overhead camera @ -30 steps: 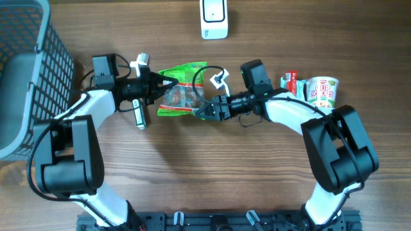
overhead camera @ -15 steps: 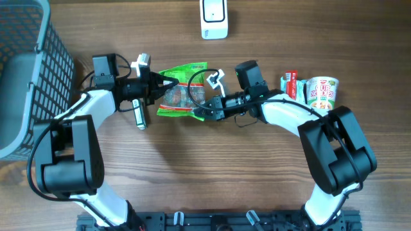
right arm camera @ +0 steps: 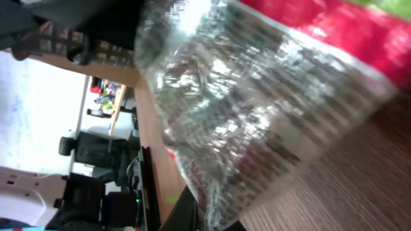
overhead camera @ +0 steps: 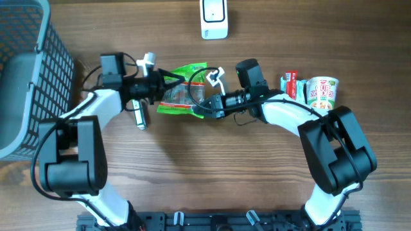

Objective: Scan the item barcode

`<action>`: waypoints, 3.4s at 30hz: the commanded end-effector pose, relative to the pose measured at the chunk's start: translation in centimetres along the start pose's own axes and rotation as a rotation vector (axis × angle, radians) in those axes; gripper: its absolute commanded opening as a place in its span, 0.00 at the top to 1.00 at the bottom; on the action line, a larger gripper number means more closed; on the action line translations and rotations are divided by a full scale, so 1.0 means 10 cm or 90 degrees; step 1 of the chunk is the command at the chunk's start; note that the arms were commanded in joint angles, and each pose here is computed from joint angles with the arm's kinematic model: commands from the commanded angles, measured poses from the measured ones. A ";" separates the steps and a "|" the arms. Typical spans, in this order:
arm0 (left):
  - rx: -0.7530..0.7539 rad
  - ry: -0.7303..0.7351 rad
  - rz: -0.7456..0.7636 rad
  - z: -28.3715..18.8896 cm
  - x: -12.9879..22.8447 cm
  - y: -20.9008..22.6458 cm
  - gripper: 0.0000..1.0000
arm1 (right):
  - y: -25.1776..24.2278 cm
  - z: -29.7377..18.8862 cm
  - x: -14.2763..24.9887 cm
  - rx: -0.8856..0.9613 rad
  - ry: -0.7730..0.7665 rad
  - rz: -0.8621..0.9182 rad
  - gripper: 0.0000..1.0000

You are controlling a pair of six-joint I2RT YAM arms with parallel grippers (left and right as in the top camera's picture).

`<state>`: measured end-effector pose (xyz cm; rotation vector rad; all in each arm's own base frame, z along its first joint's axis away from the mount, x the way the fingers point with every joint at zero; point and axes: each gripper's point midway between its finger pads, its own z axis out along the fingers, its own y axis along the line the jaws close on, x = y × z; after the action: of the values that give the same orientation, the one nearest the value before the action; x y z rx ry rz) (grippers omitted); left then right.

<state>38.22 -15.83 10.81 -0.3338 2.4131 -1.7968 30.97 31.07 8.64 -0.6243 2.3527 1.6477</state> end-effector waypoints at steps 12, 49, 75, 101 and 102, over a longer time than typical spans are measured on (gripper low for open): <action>0.020 -0.038 0.014 -0.23 -0.16 -0.13 0.96 | 0.19 -0.02 0.04 -0.055 0.021 -0.013 0.57; -0.411 -0.502 0.979 0.15 -1.25 -2.77 0.96 | 0.69 -1.53 0.27 0.444 -0.096 -0.065 0.00; -0.370 -0.496 1.173 1.27 -2.07 -1.22 0.96 | 0.69 -1.53 0.27 0.444 -0.096 -0.065 0.00; -0.392 -0.387 1.139 1.51 -1.95 -0.88 0.96 | 0.69 -1.53 0.26 0.444 -0.097 -0.065 0.00; -0.389 -0.396 1.142 1.50 -1.96 -0.92 0.96 | 0.69 -1.53 0.26 0.444 -0.097 -0.066 0.00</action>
<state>60.88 -28.20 13.81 0.8391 1.5000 -0.1285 26.37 18.30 18.52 -0.4335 2.5076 0.7257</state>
